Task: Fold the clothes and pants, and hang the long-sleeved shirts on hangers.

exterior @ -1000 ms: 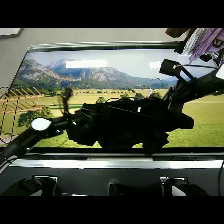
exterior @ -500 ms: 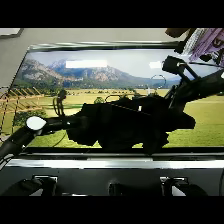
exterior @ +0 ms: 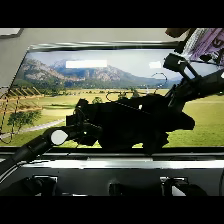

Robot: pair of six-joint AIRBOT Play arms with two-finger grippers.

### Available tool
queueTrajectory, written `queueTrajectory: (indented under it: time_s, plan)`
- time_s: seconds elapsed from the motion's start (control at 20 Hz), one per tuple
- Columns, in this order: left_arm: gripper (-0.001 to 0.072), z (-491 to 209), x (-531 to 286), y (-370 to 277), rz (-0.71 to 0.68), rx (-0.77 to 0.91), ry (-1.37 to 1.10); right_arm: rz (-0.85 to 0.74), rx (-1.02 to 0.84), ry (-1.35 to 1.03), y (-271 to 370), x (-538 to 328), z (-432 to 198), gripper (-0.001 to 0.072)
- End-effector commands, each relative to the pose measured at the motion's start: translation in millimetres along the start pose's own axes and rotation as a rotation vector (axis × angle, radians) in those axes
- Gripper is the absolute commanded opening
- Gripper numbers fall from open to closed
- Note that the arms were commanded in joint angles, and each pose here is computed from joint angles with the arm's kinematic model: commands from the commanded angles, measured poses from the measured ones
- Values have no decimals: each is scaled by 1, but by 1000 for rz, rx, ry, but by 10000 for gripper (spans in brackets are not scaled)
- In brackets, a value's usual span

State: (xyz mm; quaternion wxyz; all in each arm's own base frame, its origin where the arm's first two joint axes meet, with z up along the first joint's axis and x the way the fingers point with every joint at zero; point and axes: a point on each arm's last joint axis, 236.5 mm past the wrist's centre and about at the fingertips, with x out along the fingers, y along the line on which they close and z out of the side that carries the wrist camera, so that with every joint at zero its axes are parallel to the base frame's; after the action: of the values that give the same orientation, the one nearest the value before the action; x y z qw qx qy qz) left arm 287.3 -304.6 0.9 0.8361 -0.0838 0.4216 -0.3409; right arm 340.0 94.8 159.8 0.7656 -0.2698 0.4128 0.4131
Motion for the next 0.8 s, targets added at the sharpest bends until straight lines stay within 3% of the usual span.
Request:
queueTrajectory:
  time_s: [0.0,0.1,0.15,0.25,0.3,0.75]
  plan:
    - [616,3,17,-4,23,38,-50,-5,27,-3,-1,0,1,33]
    - [609,5,27,2,42,34,-71,-5,39,-3,-1,0,1,33]
    - [533,4,31,6,53,31,-71,-5,41,-3,-1,0,1,33]
    - [97,3,36,12,66,29,-76,-4,41,-4,-1,0,1,34]
    - [21,7,36,13,71,29,-95,-5,42,-4,-1,0,1,34]
    - [17,105,3,44,97,-66,-233,17,102,-36,17,-15,8,32]
